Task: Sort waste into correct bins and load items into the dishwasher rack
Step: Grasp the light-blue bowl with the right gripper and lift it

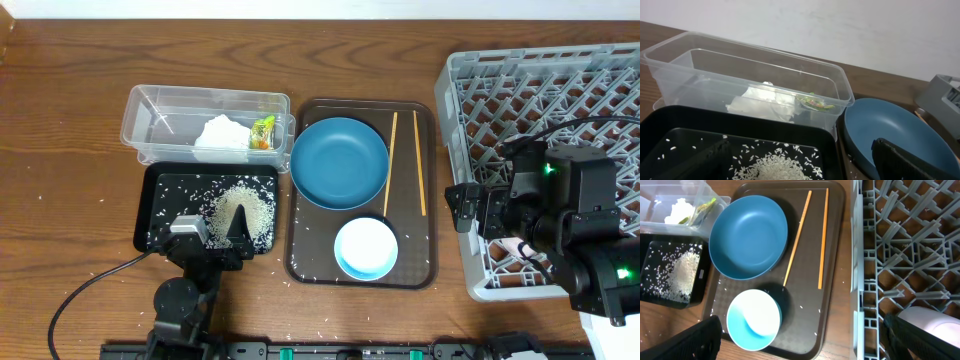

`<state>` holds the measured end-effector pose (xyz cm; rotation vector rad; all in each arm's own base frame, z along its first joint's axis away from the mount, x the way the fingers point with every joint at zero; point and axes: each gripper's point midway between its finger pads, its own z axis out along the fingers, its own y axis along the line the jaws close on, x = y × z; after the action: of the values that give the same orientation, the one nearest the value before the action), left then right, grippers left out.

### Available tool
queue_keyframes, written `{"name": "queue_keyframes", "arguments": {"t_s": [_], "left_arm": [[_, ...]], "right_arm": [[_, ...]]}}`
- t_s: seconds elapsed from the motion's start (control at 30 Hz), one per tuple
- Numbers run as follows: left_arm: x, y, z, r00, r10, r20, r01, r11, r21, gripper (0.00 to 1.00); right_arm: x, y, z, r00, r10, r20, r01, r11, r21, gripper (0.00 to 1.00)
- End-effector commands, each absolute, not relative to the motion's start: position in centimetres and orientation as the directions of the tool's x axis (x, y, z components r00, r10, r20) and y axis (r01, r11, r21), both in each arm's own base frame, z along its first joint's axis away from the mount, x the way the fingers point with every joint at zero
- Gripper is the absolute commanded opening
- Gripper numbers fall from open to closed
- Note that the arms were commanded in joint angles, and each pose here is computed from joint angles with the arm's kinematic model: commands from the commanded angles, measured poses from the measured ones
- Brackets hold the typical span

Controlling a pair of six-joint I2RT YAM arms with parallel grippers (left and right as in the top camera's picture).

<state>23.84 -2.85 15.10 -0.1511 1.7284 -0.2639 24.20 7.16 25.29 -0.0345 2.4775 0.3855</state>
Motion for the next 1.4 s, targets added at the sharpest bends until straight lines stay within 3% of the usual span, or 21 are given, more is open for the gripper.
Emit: {"name": "queue_keyframes", "arguments": {"t_s": [0.0,0.1,0.23,0.33,0.47,0.67,0.77,1.23,1.37], "left_arm": [[23.9,-2.5,13.7,-0.196,-0.253,-0.947,0.019,0.965,-0.262,0.91],[23.9,-2.5,13.7,-0.196,-0.253,-0.947,0.019,0.965,-0.262,0.91],[23.9,-2.5,13.7,-0.196,-0.253,-0.947,0.019,0.965,-0.262,0.91],[23.9,-2.5,13.7,-0.196,-0.253,-0.947,0.019,0.965,-0.262,0.91],[23.9,-2.5,13.7,-0.196,-0.253,-0.947,0.019,0.965,-0.262,0.91],[23.9,-2.5,13.7,-0.196,-0.253,-0.947,0.019,0.965,-0.262,0.91],[23.9,-2.5,13.7,-0.196,-0.253,-0.947,0.019,0.965,-0.262,0.91],[23.9,-2.5,13.7,-0.196,-0.253,-0.947,0.019,0.965,-0.262,0.91],[23.9,-2.5,13.7,-0.196,-0.253,-0.947,0.019,0.965,-0.262,0.91]], "right_arm": [[24.2,7.2,25.3,-0.803,0.056,-0.593,-0.127,0.956,0.263,0.99],[25.4,8.4,26.7,-0.771,0.108,-0.628,-0.146,0.93,0.339,0.99],[25.9,13.7,27.3,-0.791,0.034,-0.611,-0.332,0.816,0.474,0.87],[25.3,16.4,22.9,-0.868,-0.093,-0.487,-0.336,0.833,0.439,0.87],[24.4,18.5,16.5,-0.931,-0.22,-0.29,-0.313,0.89,0.331,0.64],[22.8,18.0,9.2,-0.963,-0.27,-0.018,-0.269,0.95,0.16,0.57],[23.0,16.9,6.9,-0.963,-0.264,0.052,-0.26,0.963,0.074,0.55],[22.3,17.2,3.0,-0.953,-0.27,0.138,-0.265,0.963,0.06,0.31],[22.5,16.5,2.7,-0.955,-0.265,0.132,-0.264,0.964,0.024,0.17]]}}
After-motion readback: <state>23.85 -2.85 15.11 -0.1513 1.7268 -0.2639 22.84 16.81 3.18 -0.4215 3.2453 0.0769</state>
